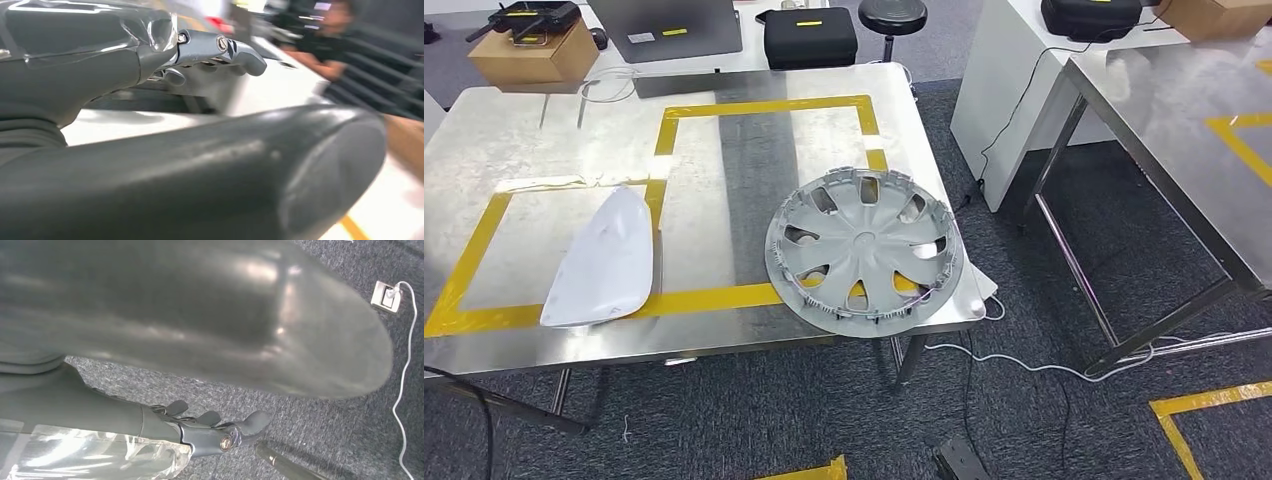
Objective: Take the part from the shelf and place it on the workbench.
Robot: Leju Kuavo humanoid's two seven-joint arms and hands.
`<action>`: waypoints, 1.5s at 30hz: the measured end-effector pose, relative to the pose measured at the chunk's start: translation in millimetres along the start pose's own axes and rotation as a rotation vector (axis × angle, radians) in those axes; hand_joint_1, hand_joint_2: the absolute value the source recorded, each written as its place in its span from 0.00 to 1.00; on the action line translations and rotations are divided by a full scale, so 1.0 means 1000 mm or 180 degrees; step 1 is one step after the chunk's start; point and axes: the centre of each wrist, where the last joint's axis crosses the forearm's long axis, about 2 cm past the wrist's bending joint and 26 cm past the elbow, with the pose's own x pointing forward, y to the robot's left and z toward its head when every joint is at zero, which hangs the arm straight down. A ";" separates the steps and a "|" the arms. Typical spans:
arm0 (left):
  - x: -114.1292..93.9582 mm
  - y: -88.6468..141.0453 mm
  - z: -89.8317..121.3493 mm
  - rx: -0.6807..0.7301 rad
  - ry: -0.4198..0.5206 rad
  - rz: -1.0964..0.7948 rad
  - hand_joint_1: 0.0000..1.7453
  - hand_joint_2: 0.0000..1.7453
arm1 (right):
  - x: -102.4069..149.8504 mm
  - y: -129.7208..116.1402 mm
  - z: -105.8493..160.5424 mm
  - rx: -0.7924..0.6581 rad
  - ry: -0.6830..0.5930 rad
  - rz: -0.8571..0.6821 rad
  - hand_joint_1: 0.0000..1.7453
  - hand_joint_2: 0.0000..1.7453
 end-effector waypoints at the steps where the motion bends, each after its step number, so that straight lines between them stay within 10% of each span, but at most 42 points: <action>1: -0.013 0.004 0.007 0.0044 0.0140 -0.0033 0.00 0.00 | 0.000 0.000 0.000 0.0002 0.0001 0.0001 0.00 0.00; 8: -0.079 0.034 0.051 0.0260 0.0815 -0.0290 0.00 0.00 | -0.001 0.001 0.000 0.0020 0.0007 0.0017 0.00 0.00; 24: -0.130 0.045 0.135 -0.0060 0.1551 -0.0423 0.00 0.00 | -0.002 0.007 0.001 0.0078 0.0018 0.0024 0.00 0.00; 31: -0.122 -0.035 0.206 -0.0709 0.1854 -0.0191 0.00 0.00 | -0.001 0.007 0.001 0.0048 0.0051 0.0047 0.00 0.00; 45: -0.028 -0.186 0.324 -0.2401 0.2200 0.0497 0.00 0.00 | -0.001 0.005 0.001 -0.0013 0.0138 0.0140 0.00 0.00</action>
